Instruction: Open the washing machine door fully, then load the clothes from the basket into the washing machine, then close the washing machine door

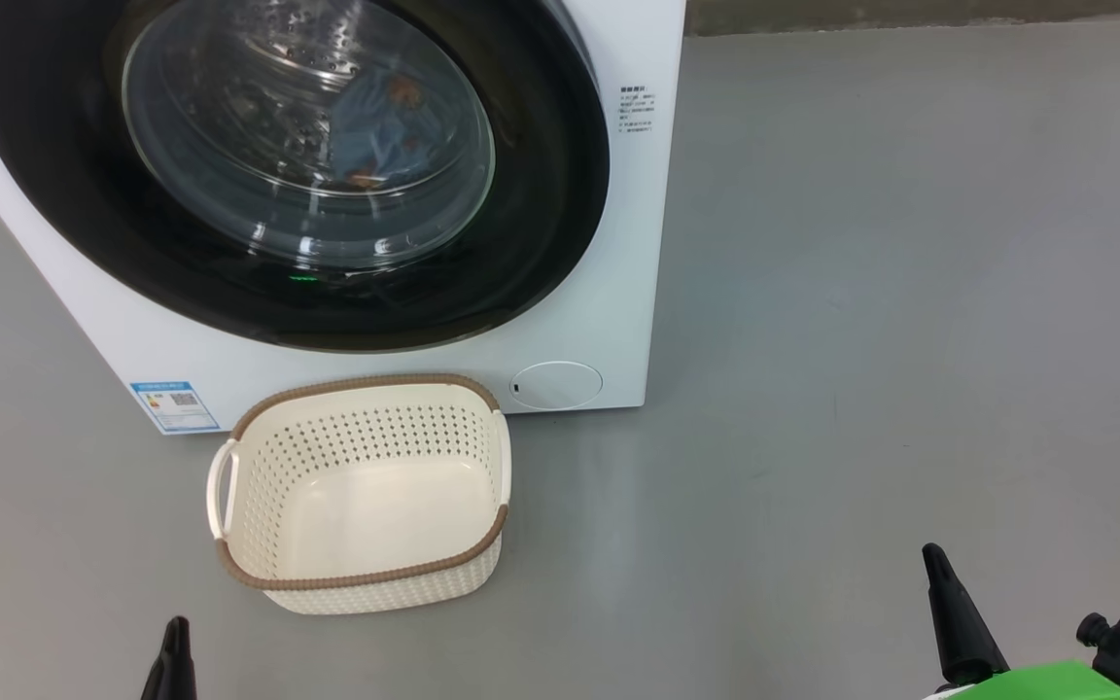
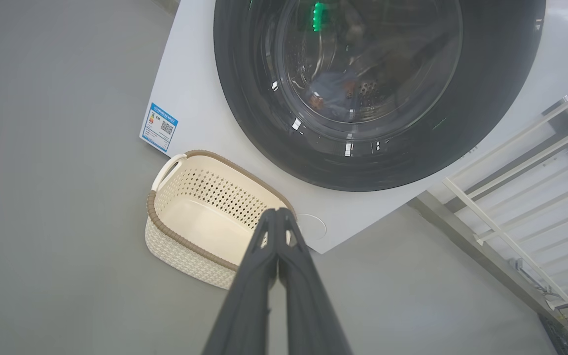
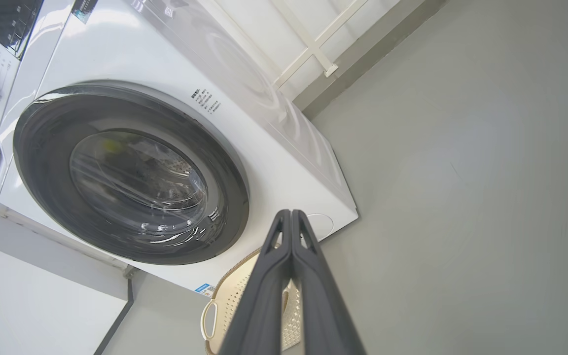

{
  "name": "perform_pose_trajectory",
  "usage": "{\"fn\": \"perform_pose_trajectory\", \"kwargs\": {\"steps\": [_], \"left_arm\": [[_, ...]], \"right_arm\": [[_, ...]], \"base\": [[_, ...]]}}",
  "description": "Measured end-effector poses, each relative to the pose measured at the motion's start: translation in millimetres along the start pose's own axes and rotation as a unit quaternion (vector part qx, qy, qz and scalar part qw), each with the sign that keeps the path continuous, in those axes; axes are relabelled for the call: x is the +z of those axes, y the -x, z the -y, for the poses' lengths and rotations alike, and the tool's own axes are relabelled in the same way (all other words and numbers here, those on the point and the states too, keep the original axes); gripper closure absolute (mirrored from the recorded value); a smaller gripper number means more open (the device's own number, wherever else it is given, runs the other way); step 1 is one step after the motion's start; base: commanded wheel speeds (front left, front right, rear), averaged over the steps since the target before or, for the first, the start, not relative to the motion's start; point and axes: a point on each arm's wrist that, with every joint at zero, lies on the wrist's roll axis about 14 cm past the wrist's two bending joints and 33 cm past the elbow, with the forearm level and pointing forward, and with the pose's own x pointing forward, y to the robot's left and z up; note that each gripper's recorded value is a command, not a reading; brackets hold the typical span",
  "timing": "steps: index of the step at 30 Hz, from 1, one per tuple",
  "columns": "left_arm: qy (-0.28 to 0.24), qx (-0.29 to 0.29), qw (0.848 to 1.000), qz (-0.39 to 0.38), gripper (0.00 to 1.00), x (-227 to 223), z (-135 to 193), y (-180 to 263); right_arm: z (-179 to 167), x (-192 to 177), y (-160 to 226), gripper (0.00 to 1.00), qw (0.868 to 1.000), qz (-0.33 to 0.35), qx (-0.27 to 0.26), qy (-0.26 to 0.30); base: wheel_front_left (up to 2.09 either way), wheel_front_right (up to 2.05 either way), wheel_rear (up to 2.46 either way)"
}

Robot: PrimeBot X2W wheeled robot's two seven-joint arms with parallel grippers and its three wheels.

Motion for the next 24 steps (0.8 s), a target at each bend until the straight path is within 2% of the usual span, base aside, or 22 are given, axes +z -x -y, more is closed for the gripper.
{"fn": "perform_pose_trajectory", "kwargs": {"steps": [24], "left_arm": [[0.132,-0.004,0.991,-0.017,1.00,-3.7,8.9,-11.6]], "right_arm": [[8.1,7.9,-1.4,1.00,0.992,0.003,-0.018,-0.123]], "base": [[0.00,0.00,0.00]]}}
